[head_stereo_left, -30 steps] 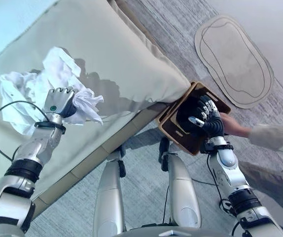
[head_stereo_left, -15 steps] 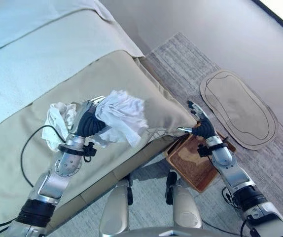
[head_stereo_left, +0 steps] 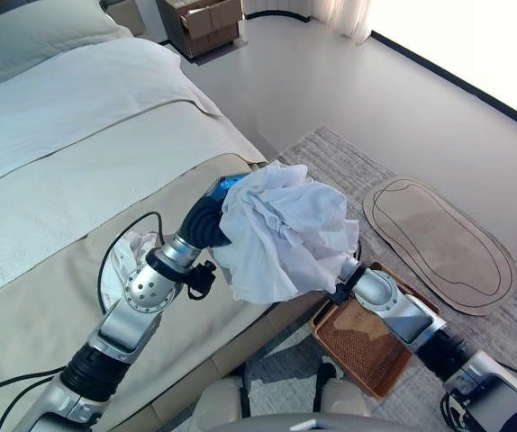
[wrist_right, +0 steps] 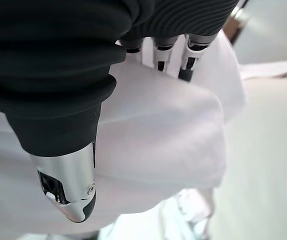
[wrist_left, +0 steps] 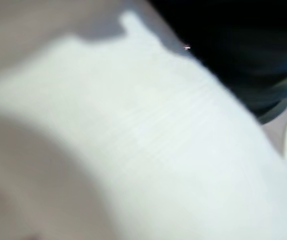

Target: Pick up clothes into the bucket

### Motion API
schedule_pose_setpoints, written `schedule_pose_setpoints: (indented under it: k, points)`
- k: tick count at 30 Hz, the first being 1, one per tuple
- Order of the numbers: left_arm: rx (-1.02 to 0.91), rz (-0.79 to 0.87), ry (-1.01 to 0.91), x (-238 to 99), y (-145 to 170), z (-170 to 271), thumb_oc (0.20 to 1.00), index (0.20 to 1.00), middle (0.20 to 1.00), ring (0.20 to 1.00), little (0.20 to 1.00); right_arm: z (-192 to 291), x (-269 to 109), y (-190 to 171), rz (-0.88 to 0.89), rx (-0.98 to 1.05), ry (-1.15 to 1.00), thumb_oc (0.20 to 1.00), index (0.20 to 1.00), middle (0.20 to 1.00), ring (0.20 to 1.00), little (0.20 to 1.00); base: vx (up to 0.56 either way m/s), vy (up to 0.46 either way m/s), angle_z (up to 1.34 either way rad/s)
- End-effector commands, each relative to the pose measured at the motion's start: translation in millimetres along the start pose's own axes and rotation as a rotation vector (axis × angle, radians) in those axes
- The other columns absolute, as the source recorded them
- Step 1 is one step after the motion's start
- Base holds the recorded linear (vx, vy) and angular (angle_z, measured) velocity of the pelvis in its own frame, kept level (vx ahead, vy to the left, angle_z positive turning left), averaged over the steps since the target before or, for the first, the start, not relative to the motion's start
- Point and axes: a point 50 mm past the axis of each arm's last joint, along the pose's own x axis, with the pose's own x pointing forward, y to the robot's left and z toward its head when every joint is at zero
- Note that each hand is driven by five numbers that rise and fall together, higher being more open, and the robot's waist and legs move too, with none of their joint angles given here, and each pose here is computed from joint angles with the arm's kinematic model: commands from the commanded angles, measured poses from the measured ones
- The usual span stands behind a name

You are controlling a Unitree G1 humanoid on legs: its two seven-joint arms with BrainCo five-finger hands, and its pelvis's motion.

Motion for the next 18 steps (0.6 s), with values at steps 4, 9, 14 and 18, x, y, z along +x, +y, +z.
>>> schedule_pose_setpoints:
  k: [4, 9, 14, 18]
  points:
    - [-0.044, 0.005, -0.164, 12.4, -5.6, 25.2, 0.2, 0.2, 0.2, 0.2, 0.2, 35.8, 17.5, 9.0, -0.017, 0.088, -0.195, 1.0, 1.0, 1.0, 1.0, 1.0, 0.02, -0.001, 0.01]
    - [-0.049, 0.018, -0.129, 6.4, -7.1, 20.8, 0.2, 0.2, 0.2, 0.2, 0.2, 38.4, 9.3, 12.2, -0.041, 0.22, -0.225, 0.2, 0.2, 0.2, 0.2, 0.2, 0.0, 0.0, 0.0]
    - [-0.008, 0.07, -0.089, -5.6, 2.8, 17.8, 0.2, 0.2, 0.2, 0.2, 0.2, 13.5, -14.9, 11.0, -0.117, 0.342, -0.129, 0.2, 0.2, 0.2, 0.2, 0.2, 0.0, 0.0, 0.0]
    - [-0.003, 0.116, -0.046, -14.4, 8.4, 11.9, 0.2, 0.2, 0.2, 0.2, 0.2, 2.5, -27.7, 8.5, -0.229, 0.442, -0.101, 0.2, 0.2, 0.2, 0.2, 0.2, 0.0, 0.0, 0.0]
